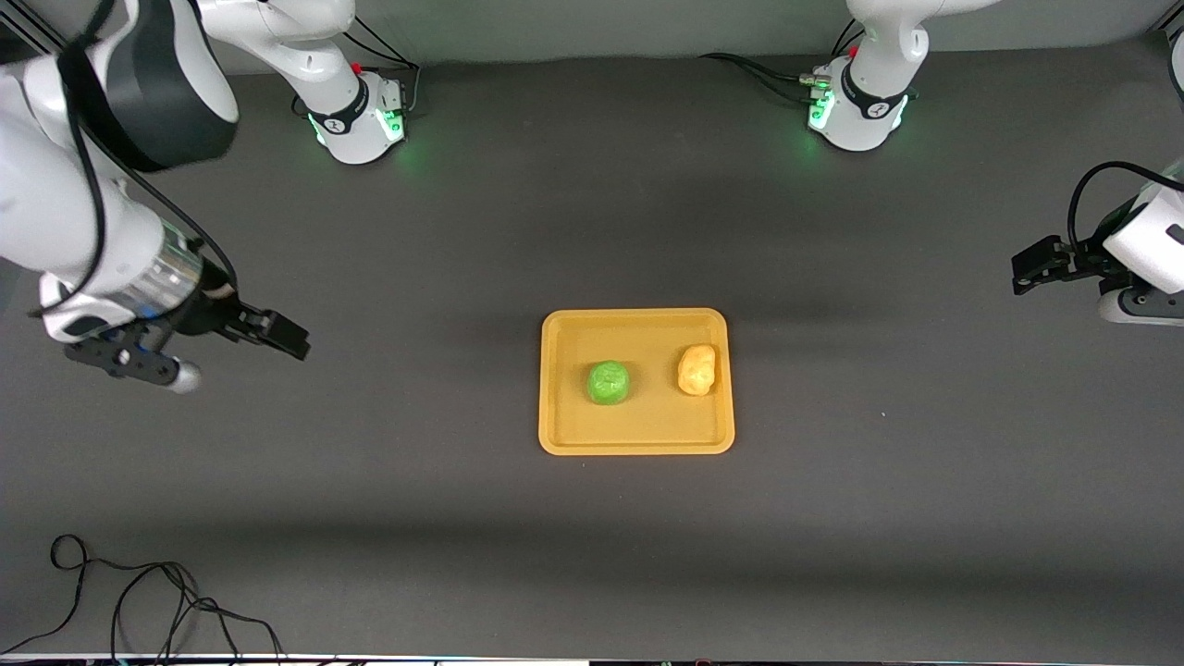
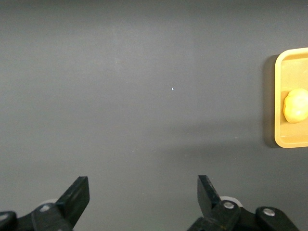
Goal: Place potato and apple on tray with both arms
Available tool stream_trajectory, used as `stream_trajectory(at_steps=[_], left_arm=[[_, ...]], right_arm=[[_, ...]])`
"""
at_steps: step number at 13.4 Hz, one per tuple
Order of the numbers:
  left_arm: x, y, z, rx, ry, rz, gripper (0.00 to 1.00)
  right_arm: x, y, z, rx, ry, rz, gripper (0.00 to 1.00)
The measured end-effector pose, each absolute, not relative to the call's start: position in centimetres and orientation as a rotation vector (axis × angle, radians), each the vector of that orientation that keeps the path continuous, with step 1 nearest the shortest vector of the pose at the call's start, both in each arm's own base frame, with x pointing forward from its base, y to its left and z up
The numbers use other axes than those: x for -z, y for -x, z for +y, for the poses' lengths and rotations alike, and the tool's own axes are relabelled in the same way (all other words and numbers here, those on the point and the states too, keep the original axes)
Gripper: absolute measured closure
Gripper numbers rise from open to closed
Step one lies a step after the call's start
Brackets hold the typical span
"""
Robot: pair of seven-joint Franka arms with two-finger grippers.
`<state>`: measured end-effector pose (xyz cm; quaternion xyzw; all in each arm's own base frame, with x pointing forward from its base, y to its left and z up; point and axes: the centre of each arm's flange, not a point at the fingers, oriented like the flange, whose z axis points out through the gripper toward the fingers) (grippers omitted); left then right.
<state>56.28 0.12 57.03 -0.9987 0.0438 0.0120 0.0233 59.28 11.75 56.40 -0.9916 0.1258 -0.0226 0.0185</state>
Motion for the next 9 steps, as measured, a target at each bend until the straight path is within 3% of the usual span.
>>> stream_trajectory(at_steps=[4, 9], left_arm=[[-56.9, -56.3, 0.1, -0.041, 3.092, 0.136, 0.0], [-56.5, -56.2, 0.1, -0.053, 3.098, 0.135, 0.0]], right_arm=[[-57.5, -56.1, 8.8, 0.074, 3.127, 0.253, 0.0], [-59.9, -55.8, 6.1, 0.078, 3.138, 0.193, 0.0]])
